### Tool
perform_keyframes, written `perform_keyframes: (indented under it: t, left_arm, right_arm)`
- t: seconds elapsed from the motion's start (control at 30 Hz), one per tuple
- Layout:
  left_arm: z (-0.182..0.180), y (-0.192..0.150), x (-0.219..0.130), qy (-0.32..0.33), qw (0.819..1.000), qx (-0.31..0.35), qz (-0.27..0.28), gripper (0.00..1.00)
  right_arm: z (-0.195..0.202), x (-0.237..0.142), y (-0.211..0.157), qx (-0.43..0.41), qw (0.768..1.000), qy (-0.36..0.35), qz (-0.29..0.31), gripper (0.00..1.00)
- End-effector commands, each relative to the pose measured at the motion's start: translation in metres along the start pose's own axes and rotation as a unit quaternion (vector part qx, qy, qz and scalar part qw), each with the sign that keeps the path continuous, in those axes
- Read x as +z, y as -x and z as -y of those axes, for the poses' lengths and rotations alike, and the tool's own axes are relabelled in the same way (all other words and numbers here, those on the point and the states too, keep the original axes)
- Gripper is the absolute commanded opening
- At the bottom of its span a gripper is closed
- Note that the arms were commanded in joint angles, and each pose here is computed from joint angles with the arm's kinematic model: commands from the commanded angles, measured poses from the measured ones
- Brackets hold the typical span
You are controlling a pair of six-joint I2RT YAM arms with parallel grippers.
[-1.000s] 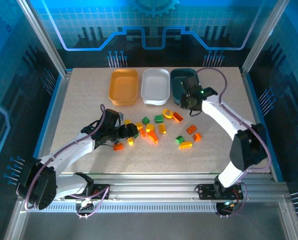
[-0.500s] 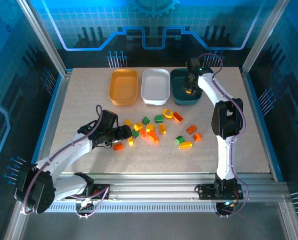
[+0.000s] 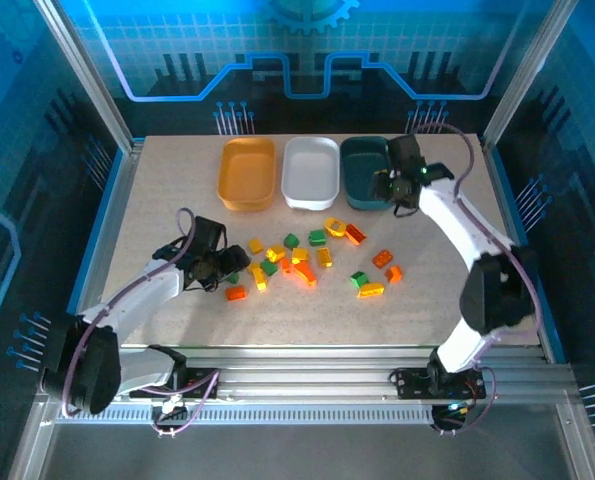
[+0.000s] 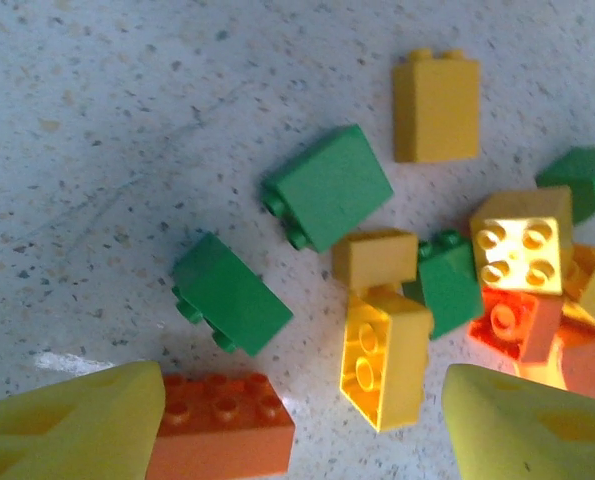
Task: Sort the legos into containers by color
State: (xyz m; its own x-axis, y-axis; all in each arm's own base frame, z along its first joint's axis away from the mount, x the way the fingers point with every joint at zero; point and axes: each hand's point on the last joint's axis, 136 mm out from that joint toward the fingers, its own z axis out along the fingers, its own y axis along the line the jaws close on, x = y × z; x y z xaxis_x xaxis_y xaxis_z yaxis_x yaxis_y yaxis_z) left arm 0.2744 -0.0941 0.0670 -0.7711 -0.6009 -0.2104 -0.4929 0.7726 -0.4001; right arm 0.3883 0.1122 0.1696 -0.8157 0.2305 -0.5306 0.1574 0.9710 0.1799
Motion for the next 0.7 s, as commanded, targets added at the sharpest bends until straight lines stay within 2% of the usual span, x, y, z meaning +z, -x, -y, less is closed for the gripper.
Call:
perform_keyframes:
  t: [0.0,0.1,0.3,0.53,0.67]
  left_arm:
    - [-0.007,0.002,0.014,0.011,0.999,-0.039,-0.002,0.65]
    - [-0.009,0.004,0.023,0.023,0.999,-0.044,-0.006,0.53]
    - [-0.019,0.001,0.036,0.048,0.996,-0.07,-0.013,0.46]
    - [-0.024,-0.004,0.048,0.05,0.995,-0.081,-0.02,0.45]
    - [-0.024,-0.006,0.052,0.05,0.995,-0.078,-0.029,0.38]
  right_arm:
    - [-0.012,0.005,-0.04,0.003,1.0,0.022,-0.019,0.6]
    - [-0.007,0.001,-0.067,-0.005,0.999,0.018,-0.035,0.6]
    - [0.012,-0.011,-0.086,-0.005,0.999,0.003,-0.032,0.6]
    - [0.014,-0.017,-0.084,-0.009,1.0,0.002,-0.027,0.6]
    - [0.011,-0.018,-0.086,-0.005,0.999,0.01,-0.031,0.6]
